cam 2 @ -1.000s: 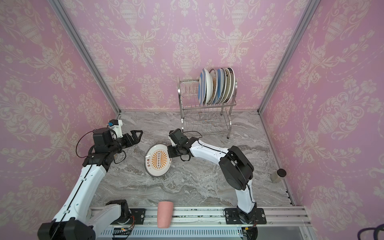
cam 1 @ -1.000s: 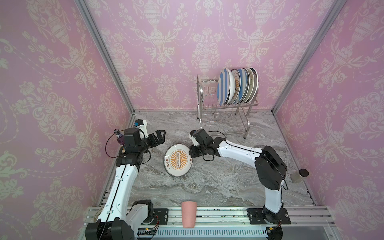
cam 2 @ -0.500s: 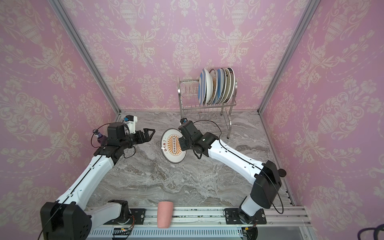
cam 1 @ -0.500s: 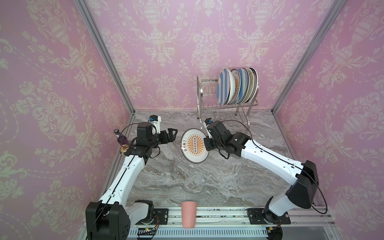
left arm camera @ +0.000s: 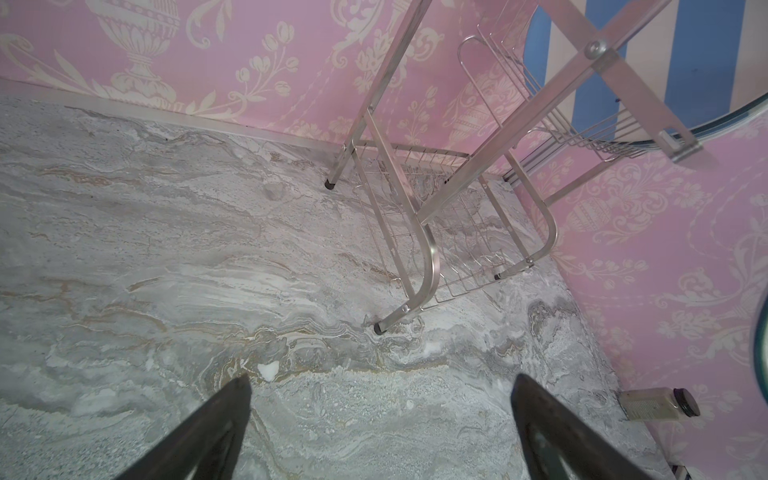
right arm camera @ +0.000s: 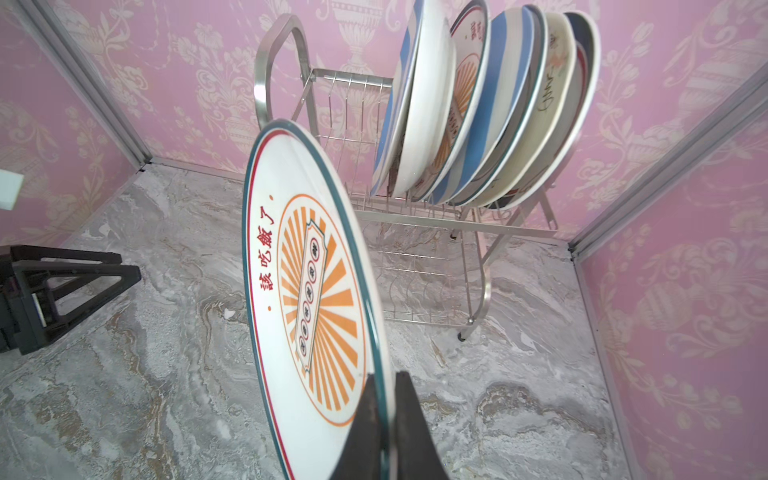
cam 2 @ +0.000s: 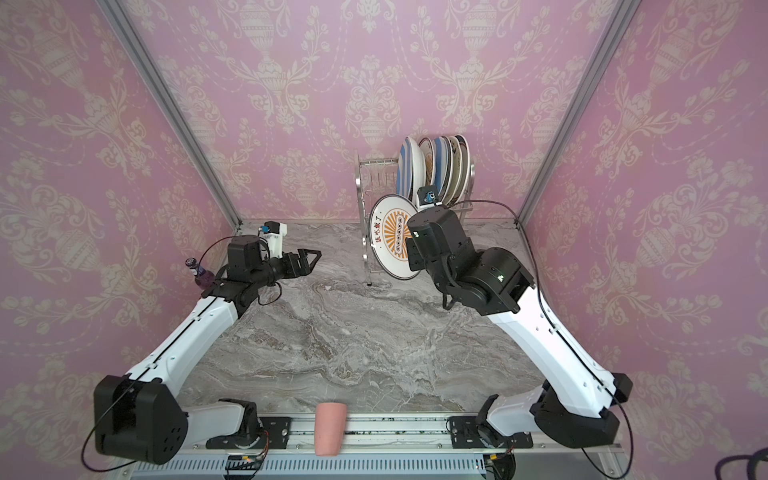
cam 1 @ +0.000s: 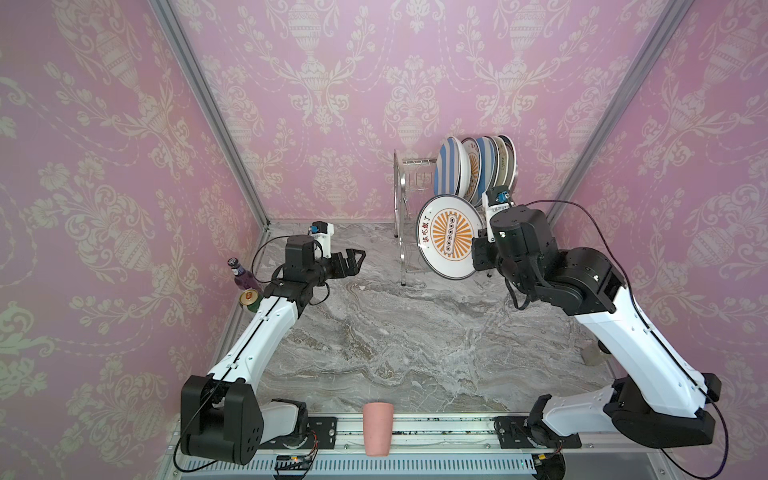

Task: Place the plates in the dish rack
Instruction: 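Lift the sunburst plate upright toward the rack with the right gripper, then lower the sunburst plate into the rack's upper tier in front of the striped plate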

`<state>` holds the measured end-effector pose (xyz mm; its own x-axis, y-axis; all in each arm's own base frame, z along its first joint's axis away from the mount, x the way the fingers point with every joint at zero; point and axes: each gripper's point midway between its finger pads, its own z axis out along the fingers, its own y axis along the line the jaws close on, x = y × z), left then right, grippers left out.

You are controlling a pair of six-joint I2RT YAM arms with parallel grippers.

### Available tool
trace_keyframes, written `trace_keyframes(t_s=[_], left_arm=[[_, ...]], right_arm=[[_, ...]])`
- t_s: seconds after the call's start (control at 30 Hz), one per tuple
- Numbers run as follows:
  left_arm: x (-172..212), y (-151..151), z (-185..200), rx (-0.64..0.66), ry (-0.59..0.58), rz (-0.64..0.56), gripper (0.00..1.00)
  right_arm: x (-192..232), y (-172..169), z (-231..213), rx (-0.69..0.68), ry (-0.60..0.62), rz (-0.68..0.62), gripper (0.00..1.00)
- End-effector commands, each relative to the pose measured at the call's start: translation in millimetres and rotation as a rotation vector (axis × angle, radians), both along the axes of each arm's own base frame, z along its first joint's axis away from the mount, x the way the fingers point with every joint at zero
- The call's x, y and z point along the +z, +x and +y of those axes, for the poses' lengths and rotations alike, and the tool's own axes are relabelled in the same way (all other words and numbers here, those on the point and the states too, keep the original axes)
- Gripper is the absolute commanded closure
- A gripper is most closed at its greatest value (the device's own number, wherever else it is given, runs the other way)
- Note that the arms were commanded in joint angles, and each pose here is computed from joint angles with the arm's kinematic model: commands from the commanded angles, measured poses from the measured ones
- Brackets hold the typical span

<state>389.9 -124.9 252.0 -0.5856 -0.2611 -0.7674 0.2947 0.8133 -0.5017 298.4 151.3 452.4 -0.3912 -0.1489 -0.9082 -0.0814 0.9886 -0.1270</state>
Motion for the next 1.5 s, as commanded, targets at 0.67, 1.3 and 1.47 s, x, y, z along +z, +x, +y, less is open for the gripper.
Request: trace_keyframes(t_s=[0.67,1.3,1.47], left_arm=[[-7.3,-22.1,-29.0,-0.170,0.049,-0.052,0.01],[-9.8,-23.4,-31.2,-0.205,0.080,-0.051,0.01],[-11.4,-24.3,-31.7,-0.210,0.081,-0.046,0.01]], right_arm=[[114.7,104.7,44.9,-0.290,-0.215,-0.458,1.00],[68.7,172.4,47.5,-0.362,-0.165,-0.419,1.00],[61.6,180.1,45.6,-0.404,-0.195,-0.416,1.00]])
